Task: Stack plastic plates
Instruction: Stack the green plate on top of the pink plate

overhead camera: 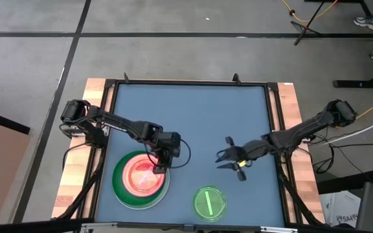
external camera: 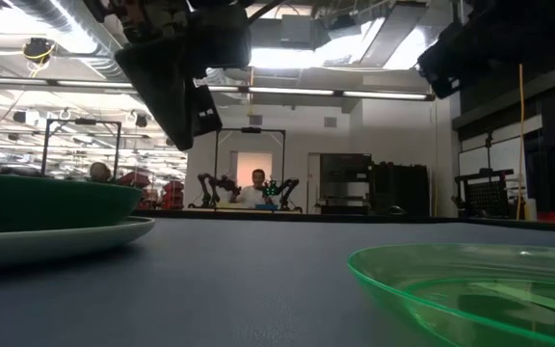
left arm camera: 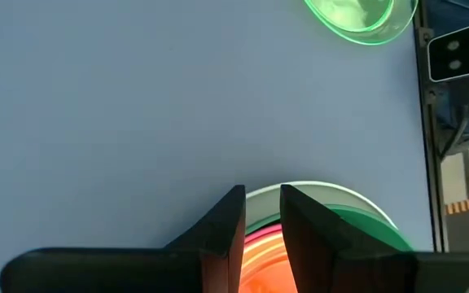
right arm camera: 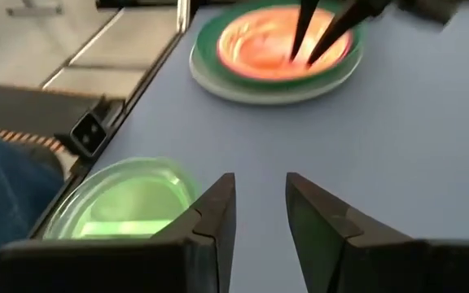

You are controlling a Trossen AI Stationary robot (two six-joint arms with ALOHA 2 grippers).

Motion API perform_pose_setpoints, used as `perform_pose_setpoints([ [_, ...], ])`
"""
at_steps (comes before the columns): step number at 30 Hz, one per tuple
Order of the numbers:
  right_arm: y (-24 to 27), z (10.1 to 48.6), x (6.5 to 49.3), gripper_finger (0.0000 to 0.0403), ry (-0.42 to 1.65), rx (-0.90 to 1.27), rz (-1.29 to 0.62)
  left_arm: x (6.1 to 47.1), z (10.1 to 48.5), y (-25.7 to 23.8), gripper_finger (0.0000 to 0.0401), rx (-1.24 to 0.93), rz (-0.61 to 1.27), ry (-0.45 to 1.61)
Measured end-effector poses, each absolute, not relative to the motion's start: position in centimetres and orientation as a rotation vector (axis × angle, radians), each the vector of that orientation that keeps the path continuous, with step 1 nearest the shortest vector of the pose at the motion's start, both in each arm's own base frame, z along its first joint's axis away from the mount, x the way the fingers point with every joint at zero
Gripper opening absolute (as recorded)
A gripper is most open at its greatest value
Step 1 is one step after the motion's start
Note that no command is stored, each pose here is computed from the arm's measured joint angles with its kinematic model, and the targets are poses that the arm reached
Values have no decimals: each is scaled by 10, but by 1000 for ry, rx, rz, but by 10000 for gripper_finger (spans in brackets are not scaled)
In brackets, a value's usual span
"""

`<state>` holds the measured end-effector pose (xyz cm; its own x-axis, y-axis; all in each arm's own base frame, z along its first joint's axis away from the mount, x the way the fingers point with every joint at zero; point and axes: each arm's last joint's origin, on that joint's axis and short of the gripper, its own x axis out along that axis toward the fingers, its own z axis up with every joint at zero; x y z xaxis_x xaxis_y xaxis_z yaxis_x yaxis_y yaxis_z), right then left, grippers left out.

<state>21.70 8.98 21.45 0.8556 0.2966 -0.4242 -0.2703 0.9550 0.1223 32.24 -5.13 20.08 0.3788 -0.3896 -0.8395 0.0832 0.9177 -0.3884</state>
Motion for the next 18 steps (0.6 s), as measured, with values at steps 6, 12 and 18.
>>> perform_pose_setpoints([
  [6,104,201,241,104,662,157,369,321,200,-57,73,-265,-285,1148],
  [12,113,182,254,104,803,261,413,320,200,-63,73,-223,-258,1145],
  [18,115,165,258,104,884,305,382,319,200,-72,73,-207,-280,1149],
])
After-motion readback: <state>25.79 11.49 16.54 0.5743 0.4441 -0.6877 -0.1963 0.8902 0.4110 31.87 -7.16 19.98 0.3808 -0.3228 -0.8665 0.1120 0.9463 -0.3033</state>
